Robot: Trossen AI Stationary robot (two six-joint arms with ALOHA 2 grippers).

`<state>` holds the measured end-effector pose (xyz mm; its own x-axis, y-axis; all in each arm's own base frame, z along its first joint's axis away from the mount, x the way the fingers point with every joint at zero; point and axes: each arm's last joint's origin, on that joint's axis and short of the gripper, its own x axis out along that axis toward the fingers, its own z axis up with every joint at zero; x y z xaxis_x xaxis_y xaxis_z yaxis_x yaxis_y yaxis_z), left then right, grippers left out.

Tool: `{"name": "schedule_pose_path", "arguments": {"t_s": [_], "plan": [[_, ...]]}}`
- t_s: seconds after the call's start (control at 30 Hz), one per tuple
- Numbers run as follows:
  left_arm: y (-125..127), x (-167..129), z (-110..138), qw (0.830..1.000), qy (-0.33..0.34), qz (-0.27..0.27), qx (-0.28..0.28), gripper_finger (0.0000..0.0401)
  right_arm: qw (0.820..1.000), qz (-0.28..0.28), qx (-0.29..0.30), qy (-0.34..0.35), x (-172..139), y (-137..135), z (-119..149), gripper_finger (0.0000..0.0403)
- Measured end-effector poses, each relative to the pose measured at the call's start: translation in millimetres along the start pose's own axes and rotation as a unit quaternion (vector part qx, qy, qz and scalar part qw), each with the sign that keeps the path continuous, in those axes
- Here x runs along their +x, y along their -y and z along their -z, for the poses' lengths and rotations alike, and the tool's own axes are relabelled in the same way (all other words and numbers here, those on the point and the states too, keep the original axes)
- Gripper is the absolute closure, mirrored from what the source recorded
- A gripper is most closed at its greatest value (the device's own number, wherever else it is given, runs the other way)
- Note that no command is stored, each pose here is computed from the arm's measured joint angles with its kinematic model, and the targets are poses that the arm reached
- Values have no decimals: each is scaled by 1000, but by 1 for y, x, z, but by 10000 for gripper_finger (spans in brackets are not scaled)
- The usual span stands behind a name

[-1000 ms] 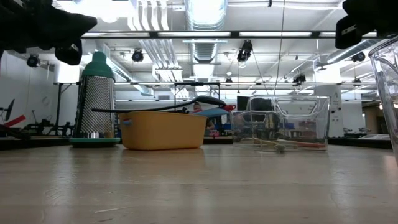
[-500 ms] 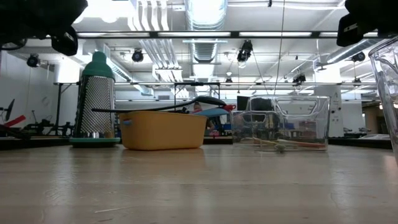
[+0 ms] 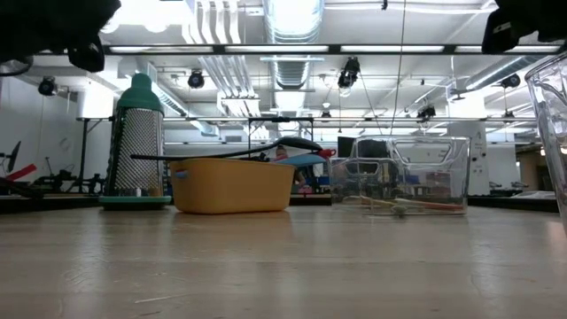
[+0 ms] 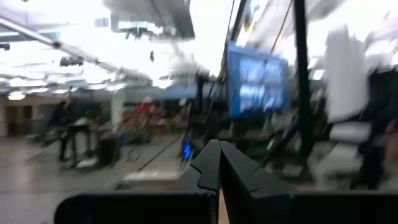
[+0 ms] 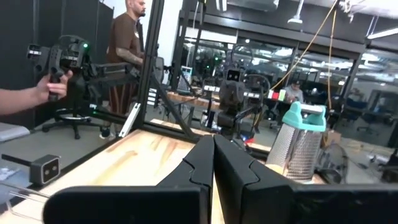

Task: Pick & Place Kitchen Items
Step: Return to Home Position

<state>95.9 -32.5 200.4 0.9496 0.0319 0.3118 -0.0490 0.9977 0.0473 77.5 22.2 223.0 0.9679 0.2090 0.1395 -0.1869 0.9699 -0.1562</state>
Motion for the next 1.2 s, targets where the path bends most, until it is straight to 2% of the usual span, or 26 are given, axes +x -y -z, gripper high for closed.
{"name": "schedule_pose_path", "arguments": {"t_s": [0.07, 0.2, 0.3, 0.4, 0.57, 0.63, 0.77, 0.83, 0.93, 1.13, 1.2], "plan": [[0, 0, 5, 999, -25, -13, 17, 388, 1000, 2, -9, -1, 0, 0, -1, 394], [-1, -1, 2, 999, -19, -18, -45, 378, 1000, 10, 5, -5, 0, 1, 0, 394], [0, -1, 5, 999, -25, -8, -44, 380, 1000, 9, 17, -22, 0, 0, 5, 394], [-1, -1, 10, 997, -49, -26, -50, 386, 999, 12, 14, -43, 2, -2, 15, 394], [-2, -2, 9, 996, -48, -39, -58, 389, 997, 52, 18, -46, 2, 0, 16, 394], [-2, -2, 8, 997, -49, -49, -41, 389, 997, 52, 18, -45, 2, 0, 16, 394], [-7, -2, 7, 991, -52, -119, -28, 391, 997, 66, 1, -36, 2, 1, 14, 394], [-8, -2, 8, 989, -58, -138, -16, 391, 995, 87, -11, -42, 2, 3, 14, 394], [-7, -2, 8, 990, -60, -131, 5, 390, 993, 111, -9, -46, 2, 4, 15, 394], [-8, -3, 9, 987, -70, -140, 40, 390, 991, 115, -40, -48, 2, 4, 15, 394], [-8, -3, 11, 986, -78, -139, 43, 390, 989, 133, -44, -43, 2, 6, 17, 394]]}}
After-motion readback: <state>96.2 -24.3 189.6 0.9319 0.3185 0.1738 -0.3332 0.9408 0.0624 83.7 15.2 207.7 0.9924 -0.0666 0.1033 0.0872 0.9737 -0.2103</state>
